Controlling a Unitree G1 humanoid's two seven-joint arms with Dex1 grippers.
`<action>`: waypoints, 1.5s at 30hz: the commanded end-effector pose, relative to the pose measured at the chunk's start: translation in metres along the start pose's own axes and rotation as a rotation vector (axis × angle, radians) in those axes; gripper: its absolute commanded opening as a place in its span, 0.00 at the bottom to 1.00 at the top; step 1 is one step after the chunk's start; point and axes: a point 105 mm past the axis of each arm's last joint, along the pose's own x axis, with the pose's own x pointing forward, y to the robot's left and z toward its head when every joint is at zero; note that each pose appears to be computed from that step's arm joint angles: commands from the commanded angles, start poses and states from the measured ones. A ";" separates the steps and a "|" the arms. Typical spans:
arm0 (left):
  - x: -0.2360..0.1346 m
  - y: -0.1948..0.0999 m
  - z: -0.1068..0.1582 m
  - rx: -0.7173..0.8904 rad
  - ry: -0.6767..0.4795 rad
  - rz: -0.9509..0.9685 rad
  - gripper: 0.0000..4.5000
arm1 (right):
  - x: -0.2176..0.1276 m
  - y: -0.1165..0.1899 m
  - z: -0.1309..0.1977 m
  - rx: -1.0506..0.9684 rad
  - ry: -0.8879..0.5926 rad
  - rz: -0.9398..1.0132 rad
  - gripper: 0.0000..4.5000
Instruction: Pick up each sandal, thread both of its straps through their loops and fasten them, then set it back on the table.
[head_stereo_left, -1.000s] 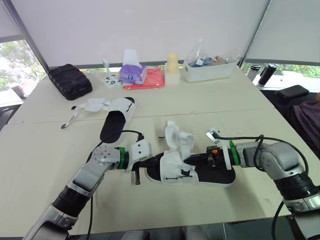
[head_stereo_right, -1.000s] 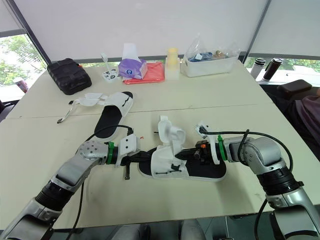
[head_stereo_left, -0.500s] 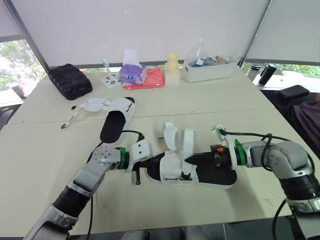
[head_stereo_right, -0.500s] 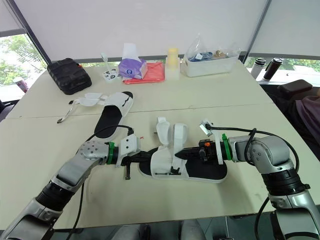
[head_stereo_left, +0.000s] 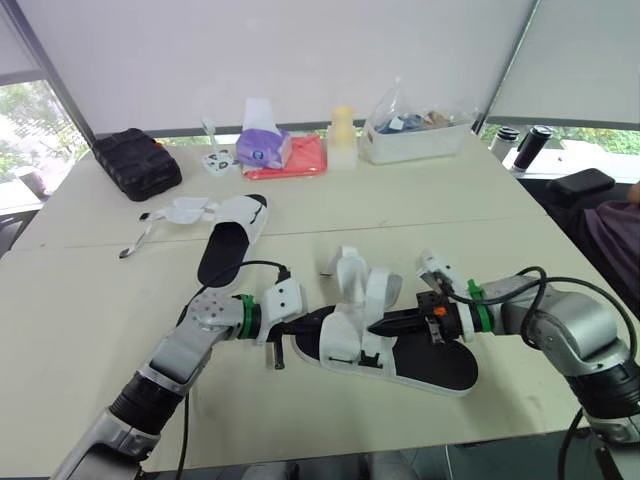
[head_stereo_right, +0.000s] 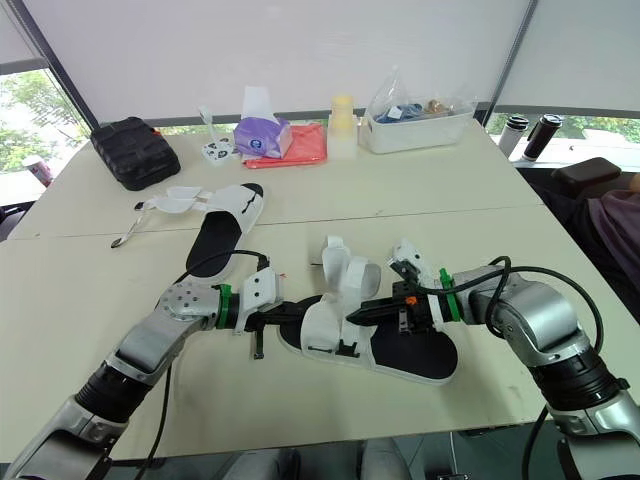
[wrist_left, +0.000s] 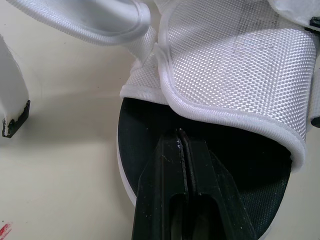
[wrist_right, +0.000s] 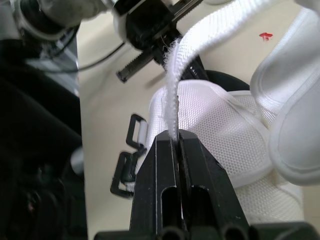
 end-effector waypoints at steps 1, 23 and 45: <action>0.001 -0.010 -0.010 -0.041 0.030 -0.033 0.00 | 0.000 0.007 0.006 -0.068 0.024 0.043 0.01; 0.007 -0.052 0.002 -0.179 -0.007 -0.264 0.00 | -0.006 0.019 0.010 -0.031 0.069 0.130 0.01; 0.019 -0.068 0.012 -0.316 -0.058 -0.362 0.00 | -0.013 0.013 0.000 -0.130 0.123 0.013 0.20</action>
